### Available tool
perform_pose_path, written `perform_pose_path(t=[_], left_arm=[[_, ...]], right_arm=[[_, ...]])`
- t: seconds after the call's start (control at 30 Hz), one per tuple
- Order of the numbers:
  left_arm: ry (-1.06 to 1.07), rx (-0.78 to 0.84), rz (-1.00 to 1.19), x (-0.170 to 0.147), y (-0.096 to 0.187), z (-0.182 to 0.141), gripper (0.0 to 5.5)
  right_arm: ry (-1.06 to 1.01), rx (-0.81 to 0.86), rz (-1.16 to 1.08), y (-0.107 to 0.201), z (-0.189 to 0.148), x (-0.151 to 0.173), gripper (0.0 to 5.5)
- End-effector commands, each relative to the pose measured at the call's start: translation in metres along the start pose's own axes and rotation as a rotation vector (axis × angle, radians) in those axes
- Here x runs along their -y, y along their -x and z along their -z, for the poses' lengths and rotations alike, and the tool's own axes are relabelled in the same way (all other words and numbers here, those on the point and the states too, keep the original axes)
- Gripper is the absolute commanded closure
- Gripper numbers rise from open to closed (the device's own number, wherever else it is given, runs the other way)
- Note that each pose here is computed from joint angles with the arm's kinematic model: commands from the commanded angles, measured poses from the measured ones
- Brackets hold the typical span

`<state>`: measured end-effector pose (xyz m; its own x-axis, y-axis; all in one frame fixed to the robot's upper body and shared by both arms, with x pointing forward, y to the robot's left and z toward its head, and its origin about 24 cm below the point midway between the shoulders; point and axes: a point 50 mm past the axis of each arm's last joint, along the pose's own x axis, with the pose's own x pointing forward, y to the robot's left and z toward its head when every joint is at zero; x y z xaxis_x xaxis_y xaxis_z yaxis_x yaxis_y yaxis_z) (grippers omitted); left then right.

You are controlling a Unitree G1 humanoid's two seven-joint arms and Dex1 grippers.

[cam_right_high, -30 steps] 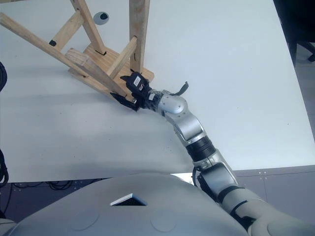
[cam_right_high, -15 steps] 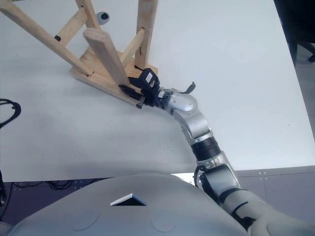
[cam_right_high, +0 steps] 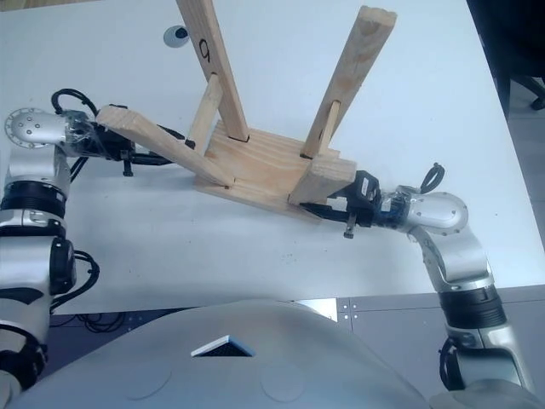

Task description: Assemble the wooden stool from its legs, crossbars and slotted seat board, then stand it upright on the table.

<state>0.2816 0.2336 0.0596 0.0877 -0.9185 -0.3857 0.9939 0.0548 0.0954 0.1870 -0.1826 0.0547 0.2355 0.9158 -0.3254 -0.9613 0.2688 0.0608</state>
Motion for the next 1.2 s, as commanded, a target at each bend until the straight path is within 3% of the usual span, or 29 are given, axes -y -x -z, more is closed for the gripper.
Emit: perform_pose_path(t=[0.03, 0.33, 0.43, 0.7, 0.9, 1.2], left_arm=[[0.005, -0.096, 0.138, 0.029, 0.001, 0.008, 3.58], [0.008, 0.072, 0.112, 0.028, -0.021, -0.018, 3.58], [0.024, 0.117, 0.114, 0.032, -0.027, -0.022, 3.99], [0.030, 0.025, 0.060, 0.026, -0.024, -0.007, 4.98], [0.021, -0.019, 0.096, 0.028, -0.013, -0.002, 4.06], [0.038, 0.037, 0.051, 0.017, -0.012, -0.011, 2.73]], right_arm=[[-0.086, -0.183, -0.054, 0.009, 0.025, 0.001, 4.41], [-0.085, -0.176, -0.058, 0.006, 0.024, 0.003, 4.41], [-0.081, -0.174, -0.059, 0.006, 0.023, 0.005, 4.41], [-0.087, -0.187, -0.059, 0.007, 0.026, 0.005, 4.41], [-0.085, -0.191, -0.047, 0.006, 0.027, 0.005, 4.41], [-0.089, -0.197, -0.030, 0.006, 0.030, 0.005, 4.41]])
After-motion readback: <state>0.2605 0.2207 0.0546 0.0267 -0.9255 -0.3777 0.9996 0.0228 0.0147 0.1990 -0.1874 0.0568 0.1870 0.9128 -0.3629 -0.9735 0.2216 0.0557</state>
